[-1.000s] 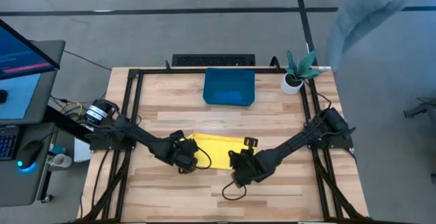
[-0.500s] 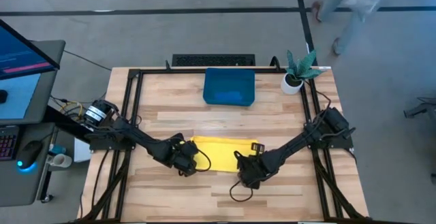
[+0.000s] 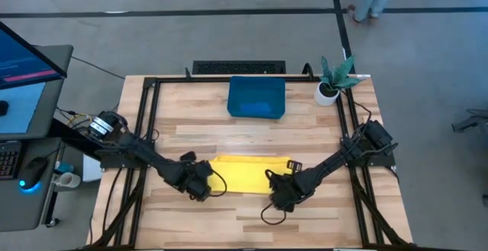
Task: Roll microfiber towels into tight, uniform cylinder then place into a basket
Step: Roll the yellow microfiber cloth
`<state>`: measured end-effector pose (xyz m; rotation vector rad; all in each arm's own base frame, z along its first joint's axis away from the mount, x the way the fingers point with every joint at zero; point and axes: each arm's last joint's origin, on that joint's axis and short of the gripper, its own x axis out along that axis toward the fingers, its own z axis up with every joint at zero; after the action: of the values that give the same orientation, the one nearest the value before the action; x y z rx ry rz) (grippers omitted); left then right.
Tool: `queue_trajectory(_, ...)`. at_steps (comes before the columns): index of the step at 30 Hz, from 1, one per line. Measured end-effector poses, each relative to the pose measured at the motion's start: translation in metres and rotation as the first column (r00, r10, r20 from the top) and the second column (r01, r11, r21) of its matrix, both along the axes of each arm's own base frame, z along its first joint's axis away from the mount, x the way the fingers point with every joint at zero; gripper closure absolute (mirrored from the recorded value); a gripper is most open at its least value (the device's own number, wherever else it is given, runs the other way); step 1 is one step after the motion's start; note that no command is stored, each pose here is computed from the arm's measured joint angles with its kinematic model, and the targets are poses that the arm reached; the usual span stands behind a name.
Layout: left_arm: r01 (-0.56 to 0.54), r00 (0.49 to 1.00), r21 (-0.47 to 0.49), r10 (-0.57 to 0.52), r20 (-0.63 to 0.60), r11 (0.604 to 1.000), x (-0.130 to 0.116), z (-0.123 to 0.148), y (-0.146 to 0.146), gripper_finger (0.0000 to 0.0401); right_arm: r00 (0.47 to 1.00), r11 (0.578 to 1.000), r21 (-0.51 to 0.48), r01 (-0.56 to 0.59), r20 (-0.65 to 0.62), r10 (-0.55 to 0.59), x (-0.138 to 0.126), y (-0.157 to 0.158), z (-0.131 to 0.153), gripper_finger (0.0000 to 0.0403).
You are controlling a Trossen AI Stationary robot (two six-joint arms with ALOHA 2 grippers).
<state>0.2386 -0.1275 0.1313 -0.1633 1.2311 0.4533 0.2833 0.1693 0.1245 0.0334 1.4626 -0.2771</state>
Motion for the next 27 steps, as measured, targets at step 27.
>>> queue_trajectory(27,0.328,0.894,0.170,-0.364,0.261,0.929,0.035,0.030,-0.027,0.0288,0.974,0.992,-0.087,-0.089,0.199,0.105,-0.018,0.021,0.049,0.0340)
